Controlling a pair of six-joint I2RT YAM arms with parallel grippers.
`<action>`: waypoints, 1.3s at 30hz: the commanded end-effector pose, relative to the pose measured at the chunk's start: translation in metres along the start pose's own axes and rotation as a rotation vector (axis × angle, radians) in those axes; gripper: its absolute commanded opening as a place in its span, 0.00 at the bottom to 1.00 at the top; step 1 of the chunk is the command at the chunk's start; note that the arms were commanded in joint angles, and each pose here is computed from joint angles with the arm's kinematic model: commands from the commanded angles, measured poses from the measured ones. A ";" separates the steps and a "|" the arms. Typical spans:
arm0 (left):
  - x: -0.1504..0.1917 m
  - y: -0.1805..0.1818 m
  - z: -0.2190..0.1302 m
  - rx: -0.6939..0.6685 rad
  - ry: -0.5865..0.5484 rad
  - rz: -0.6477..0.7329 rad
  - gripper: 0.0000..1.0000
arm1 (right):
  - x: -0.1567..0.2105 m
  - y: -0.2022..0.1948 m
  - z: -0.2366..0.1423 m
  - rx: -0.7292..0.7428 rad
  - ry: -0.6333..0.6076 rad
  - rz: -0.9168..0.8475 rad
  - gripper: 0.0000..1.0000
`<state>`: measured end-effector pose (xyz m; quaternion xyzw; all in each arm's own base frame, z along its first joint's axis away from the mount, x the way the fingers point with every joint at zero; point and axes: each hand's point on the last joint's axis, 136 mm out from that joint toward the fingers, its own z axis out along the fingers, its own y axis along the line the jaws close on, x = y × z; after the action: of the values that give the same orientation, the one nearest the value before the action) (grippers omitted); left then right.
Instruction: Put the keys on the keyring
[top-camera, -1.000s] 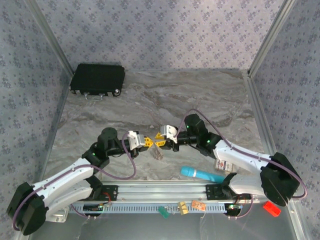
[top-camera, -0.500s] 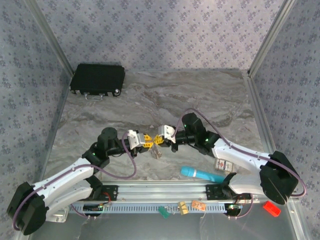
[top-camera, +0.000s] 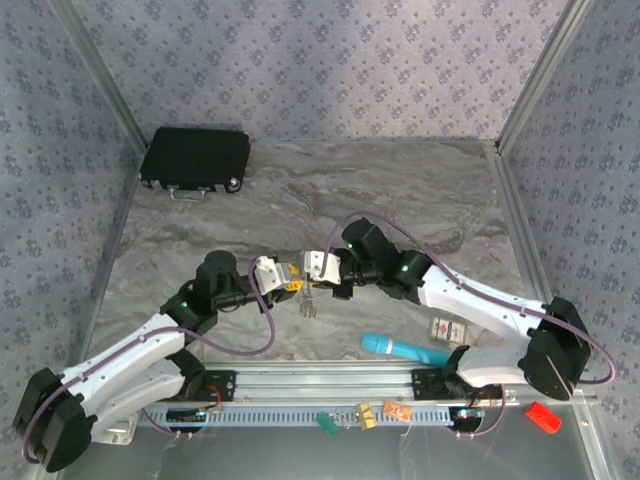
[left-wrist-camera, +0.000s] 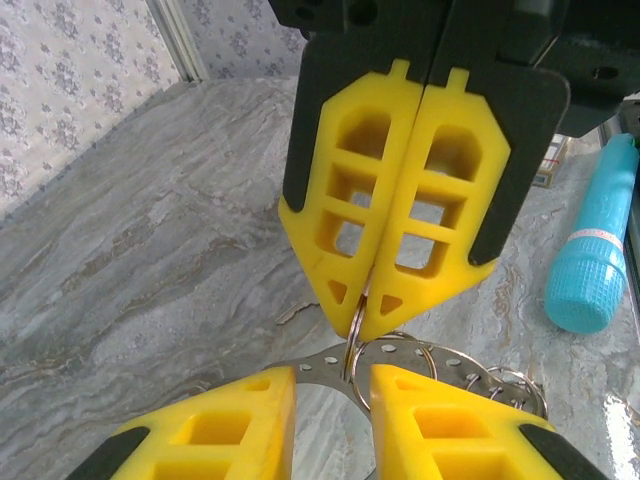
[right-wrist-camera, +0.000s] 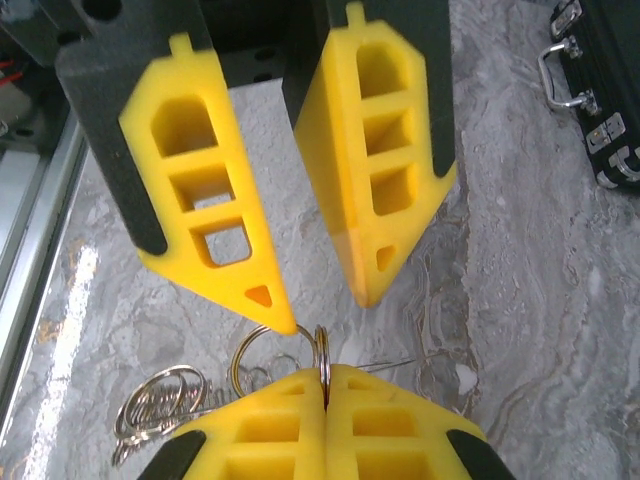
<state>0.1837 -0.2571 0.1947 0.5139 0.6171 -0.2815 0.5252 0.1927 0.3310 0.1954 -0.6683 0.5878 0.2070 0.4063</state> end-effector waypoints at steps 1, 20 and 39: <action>-0.011 -0.001 -0.002 0.012 -0.017 0.034 0.25 | 0.016 0.005 -0.001 -0.018 0.099 -0.008 0.00; -0.012 -0.012 0.006 0.099 -0.032 0.010 0.09 | -0.014 0.016 0.005 -0.056 -0.014 -0.038 0.00; -0.019 -0.015 0.000 0.079 -0.141 -0.052 0.00 | 0.009 -0.002 -0.015 -0.015 -0.259 0.158 0.28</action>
<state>0.1716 -0.2658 0.1884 0.5048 0.6074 -0.3369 0.5126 0.1986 0.3046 0.1910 -0.5889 0.5972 0.3040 0.4517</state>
